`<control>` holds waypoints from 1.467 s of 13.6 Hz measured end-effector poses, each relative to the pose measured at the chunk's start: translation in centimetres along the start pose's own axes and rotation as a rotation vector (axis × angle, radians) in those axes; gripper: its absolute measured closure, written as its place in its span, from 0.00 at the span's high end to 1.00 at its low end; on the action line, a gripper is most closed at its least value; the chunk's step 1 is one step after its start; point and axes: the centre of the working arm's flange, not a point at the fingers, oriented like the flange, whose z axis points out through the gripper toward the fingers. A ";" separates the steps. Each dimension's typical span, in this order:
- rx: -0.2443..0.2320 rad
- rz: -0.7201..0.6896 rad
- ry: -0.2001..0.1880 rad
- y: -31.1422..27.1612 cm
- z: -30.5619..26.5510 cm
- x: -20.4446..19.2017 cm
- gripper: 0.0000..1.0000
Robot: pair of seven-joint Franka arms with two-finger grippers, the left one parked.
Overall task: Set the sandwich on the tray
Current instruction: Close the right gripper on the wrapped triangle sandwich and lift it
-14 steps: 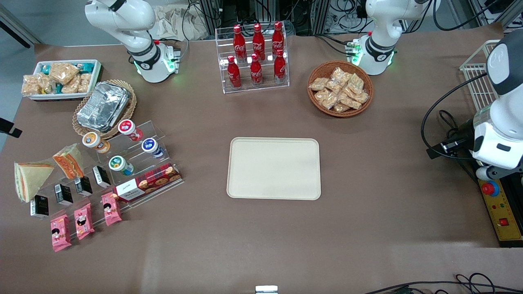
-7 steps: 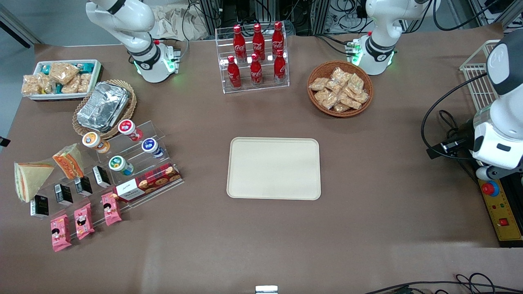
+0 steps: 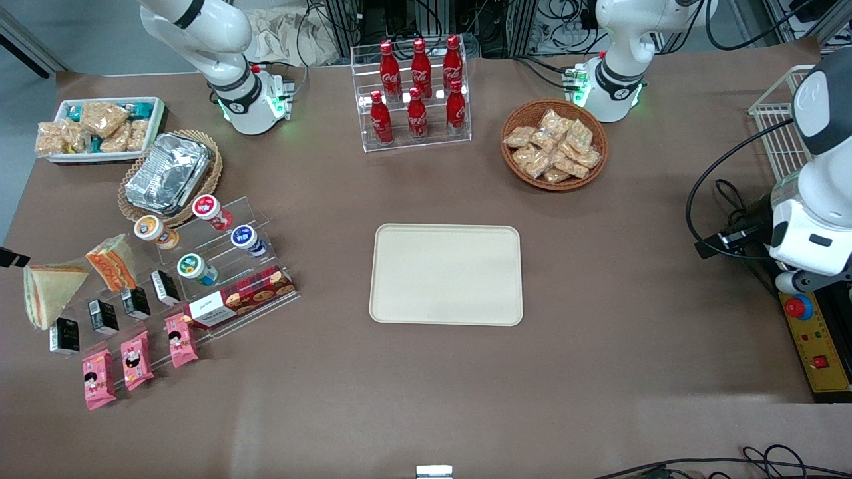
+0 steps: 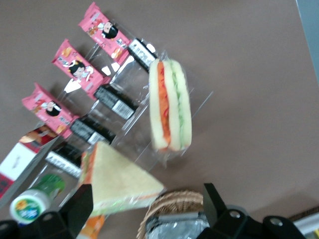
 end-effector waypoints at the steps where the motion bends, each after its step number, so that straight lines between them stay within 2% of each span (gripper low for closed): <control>1: -0.001 -0.007 0.008 0.7 1.1 0.0 0.98; 9: -0.009 -0.032 0.027 1.9 5.7 0.9 0.98; 18: 0.003 -0.041 0.047 2.2 10.0 1.8 0.97; 19: 0.002 -0.041 0.045 2.3 10.4 1.9 0.95; 20: 0.001 -0.044 0.044 2.4 10.6 2.0 0.87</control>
